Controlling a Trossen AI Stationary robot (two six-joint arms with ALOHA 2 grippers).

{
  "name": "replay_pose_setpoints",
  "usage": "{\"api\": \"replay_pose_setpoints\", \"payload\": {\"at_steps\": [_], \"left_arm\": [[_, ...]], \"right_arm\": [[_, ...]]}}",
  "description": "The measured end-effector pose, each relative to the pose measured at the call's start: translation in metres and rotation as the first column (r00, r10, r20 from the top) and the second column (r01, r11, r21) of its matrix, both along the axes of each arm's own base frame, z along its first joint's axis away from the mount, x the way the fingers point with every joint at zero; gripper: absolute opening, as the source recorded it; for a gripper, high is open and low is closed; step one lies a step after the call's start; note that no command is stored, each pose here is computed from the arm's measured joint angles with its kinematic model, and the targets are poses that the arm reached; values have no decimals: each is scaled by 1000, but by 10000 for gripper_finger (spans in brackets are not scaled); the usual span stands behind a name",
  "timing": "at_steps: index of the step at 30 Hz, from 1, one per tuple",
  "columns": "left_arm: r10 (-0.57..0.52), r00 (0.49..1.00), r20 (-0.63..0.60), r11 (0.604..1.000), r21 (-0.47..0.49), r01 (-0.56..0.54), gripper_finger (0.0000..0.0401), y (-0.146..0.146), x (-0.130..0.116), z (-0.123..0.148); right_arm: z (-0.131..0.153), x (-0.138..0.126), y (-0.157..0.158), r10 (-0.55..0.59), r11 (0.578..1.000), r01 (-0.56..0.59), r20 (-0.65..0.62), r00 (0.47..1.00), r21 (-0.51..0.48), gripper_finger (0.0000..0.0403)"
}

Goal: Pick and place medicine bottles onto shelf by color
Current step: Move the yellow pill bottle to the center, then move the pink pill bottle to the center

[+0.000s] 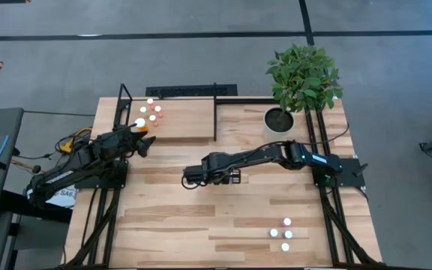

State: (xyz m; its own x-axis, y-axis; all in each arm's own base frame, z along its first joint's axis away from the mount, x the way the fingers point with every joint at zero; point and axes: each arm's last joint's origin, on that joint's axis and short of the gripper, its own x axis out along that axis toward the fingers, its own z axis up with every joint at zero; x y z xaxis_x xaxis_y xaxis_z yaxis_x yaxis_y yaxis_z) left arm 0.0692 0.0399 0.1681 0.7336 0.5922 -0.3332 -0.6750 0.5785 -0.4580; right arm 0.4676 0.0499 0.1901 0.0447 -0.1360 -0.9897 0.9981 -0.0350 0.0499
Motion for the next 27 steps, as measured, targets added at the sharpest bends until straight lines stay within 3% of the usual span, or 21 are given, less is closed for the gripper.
{"api": "replay_pose_setpoints", "payload": {"at_steps": [16, 27], "left_arm": [[0, 1000, 0, 1000, 0, 0, 309, 0, 0, 0], [0, 1000, 0, 1000, 0, 0, 309, 0, 0, 0]], "right_arm": [[0, 2, -3, 25, 1000, -25, 10, 1000, 2, 195], [10, -1, -7, 17, 1000, -17, -11, 1000, -17, 262]]}}
